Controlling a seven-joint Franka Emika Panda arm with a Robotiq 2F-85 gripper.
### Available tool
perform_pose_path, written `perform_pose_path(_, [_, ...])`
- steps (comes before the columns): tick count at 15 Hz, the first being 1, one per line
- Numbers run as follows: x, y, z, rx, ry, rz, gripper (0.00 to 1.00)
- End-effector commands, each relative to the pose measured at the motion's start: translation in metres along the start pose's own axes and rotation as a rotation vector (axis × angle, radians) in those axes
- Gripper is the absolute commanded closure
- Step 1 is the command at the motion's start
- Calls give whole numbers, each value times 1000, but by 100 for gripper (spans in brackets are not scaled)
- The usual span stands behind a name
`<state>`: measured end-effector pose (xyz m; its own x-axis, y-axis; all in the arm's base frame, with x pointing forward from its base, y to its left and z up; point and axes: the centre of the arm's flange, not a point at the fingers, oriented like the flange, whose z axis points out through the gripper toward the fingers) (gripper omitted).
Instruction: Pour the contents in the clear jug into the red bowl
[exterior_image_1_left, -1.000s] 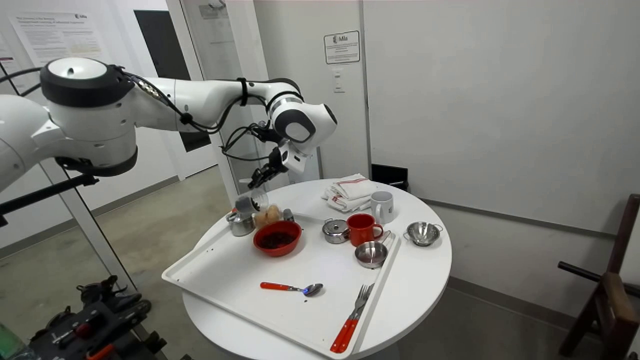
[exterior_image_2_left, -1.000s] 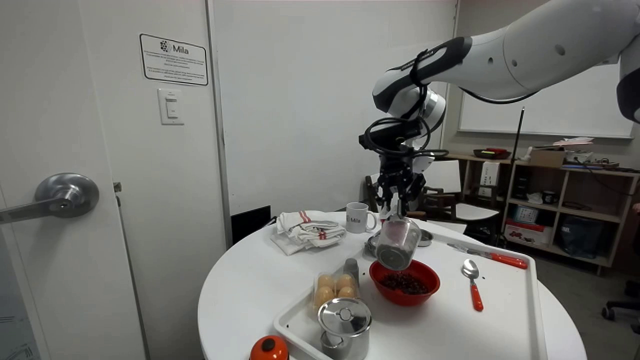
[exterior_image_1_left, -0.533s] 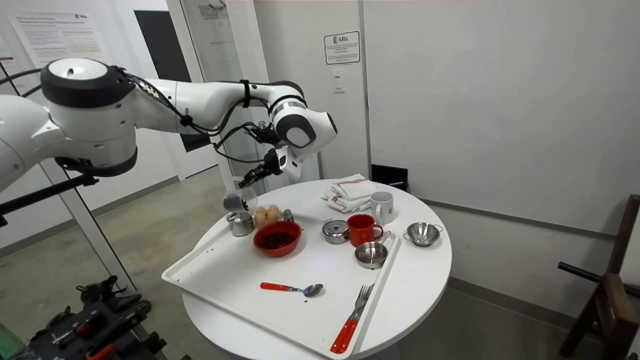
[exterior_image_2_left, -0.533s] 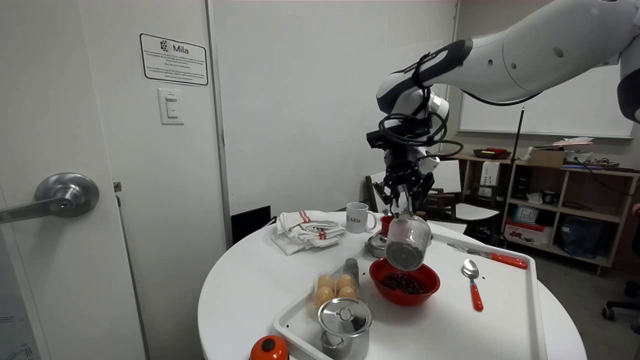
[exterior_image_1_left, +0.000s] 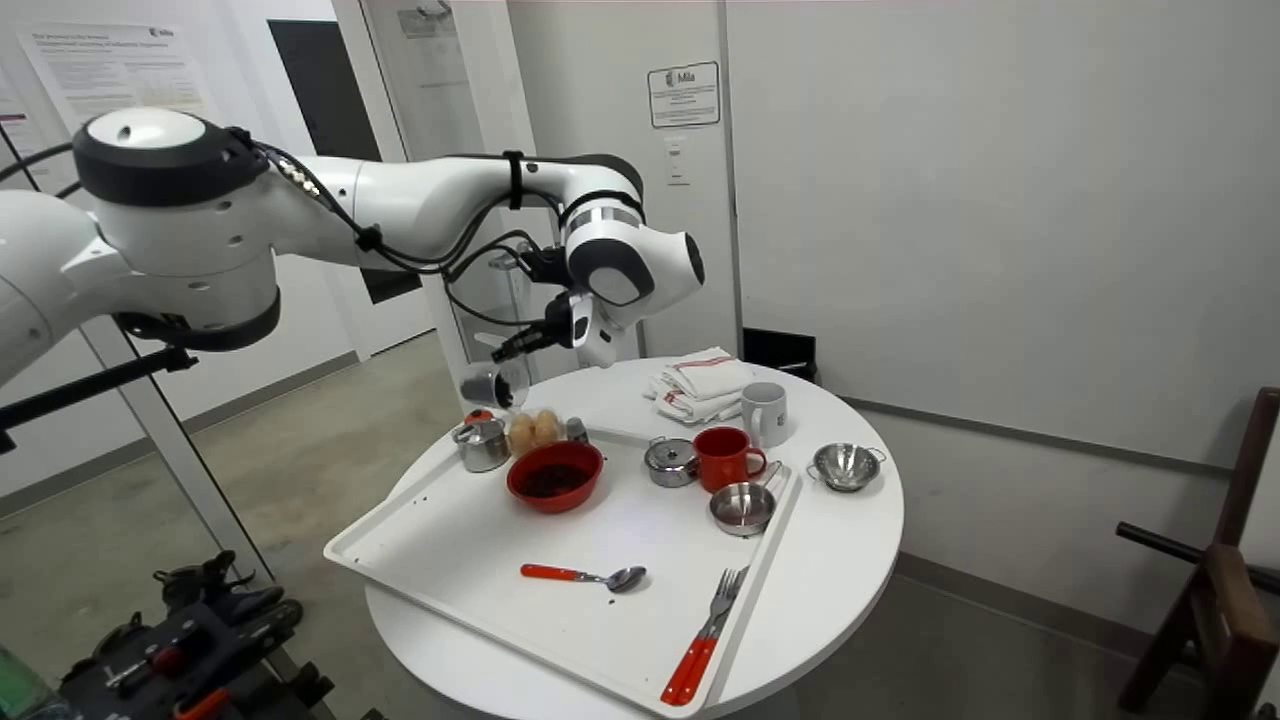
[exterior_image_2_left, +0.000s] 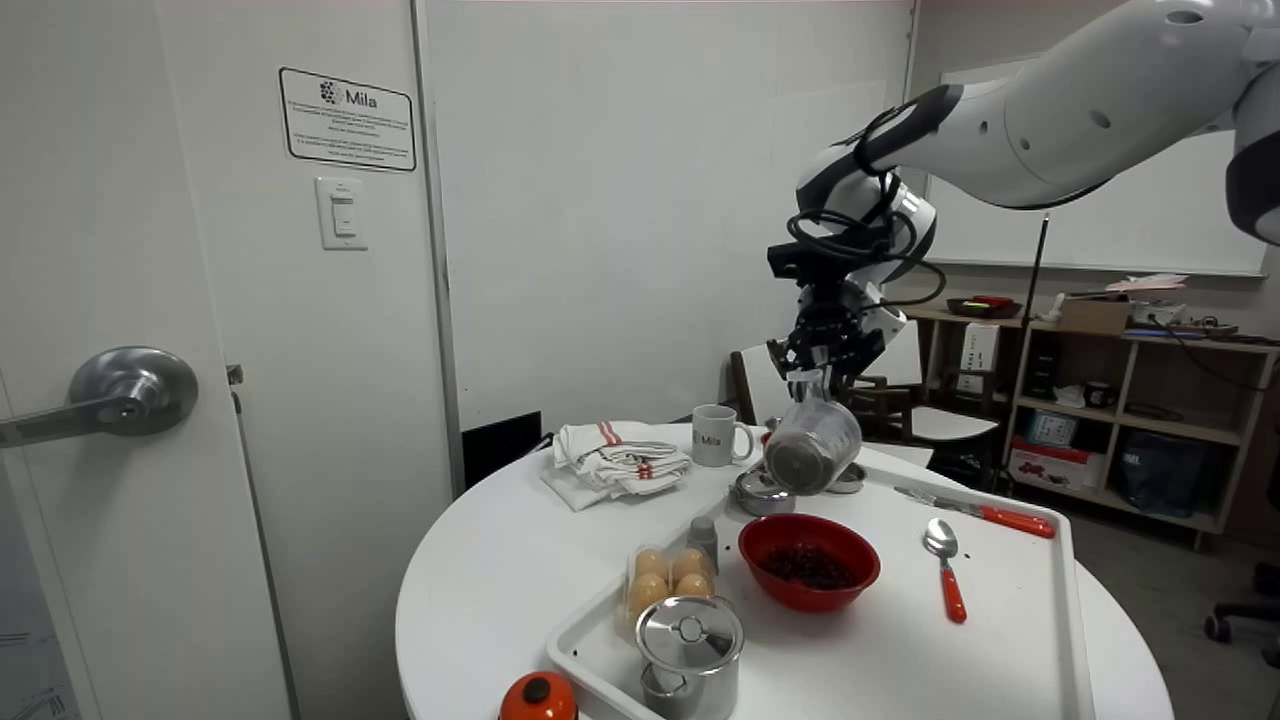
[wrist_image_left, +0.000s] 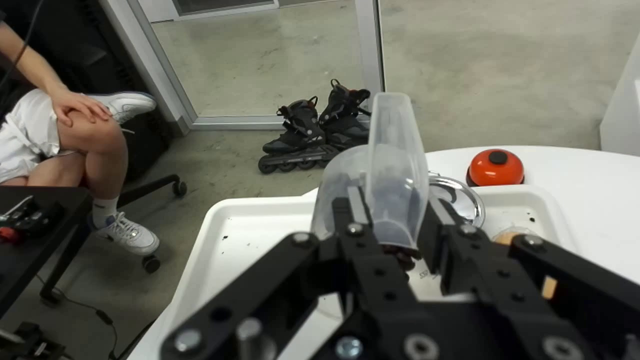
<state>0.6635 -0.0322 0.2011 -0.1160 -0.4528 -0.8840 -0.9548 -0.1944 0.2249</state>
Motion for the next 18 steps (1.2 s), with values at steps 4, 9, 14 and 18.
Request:
perform_pose_path(4, [17,-6,-25,44,-124,-42,93])
perform_pose_path(9, [30,1,-33,87,-193,-59,93])
perform_pose_path(14, [35,4,-36,108,-224,-79,93])
perform_pose_path(18, [36,5,-36,106,-254,-102,93])
